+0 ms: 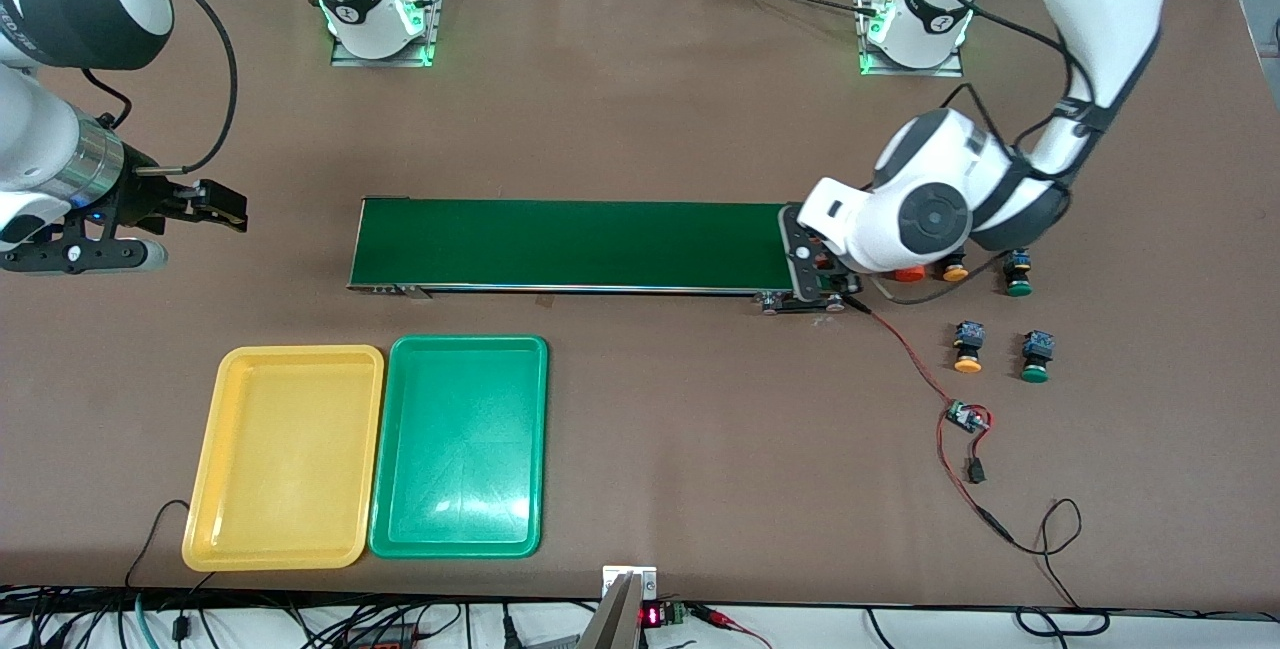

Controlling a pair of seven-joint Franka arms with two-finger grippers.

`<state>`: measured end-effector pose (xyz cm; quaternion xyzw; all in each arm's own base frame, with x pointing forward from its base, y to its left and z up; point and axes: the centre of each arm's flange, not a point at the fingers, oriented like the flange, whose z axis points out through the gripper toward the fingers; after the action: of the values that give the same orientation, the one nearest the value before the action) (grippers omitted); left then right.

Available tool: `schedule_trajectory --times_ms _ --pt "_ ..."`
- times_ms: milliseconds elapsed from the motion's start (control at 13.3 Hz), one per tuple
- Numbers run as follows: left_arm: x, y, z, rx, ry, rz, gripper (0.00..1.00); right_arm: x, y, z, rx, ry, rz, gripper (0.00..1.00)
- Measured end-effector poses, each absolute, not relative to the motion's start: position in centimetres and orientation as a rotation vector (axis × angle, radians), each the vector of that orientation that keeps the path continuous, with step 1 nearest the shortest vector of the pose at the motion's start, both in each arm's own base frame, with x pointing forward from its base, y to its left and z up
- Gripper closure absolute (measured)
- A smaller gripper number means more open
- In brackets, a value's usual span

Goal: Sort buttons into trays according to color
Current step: 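Place the orange cylinder onto the green conveyor with the left gripper, then grasp the green-capped button with the left gripper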

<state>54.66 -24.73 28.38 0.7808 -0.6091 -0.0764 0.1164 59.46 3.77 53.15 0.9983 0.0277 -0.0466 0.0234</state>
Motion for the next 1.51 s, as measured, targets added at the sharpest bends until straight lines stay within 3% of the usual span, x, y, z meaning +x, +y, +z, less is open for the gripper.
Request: schedule_trajectory --times_ms 452,828,1129,1505 --pt "52.8 -26.7 26.7 2.239 -1.897 -0.196 0.47 59.5 3.7 53.1 3.09 0.085 -0.145 0.0" --pt "53.8 -25.1 27.2 2.269 -1.878 -0.194 0.0 59.6 3.7 52.7 3.09 0.094 -0.157 0.0" --pt "57.9 -18.2 31.1 2.422 -1.71 -0.249 0.0 59.6 3.5 52.7 3.09 0.12 -0.158 0.0" --pt "63.1 -5.0 34.9 2.762 -1.201 -0.29 0.0 59.6 3.3 52.7 3.09 0.12 -0.159 0.0"
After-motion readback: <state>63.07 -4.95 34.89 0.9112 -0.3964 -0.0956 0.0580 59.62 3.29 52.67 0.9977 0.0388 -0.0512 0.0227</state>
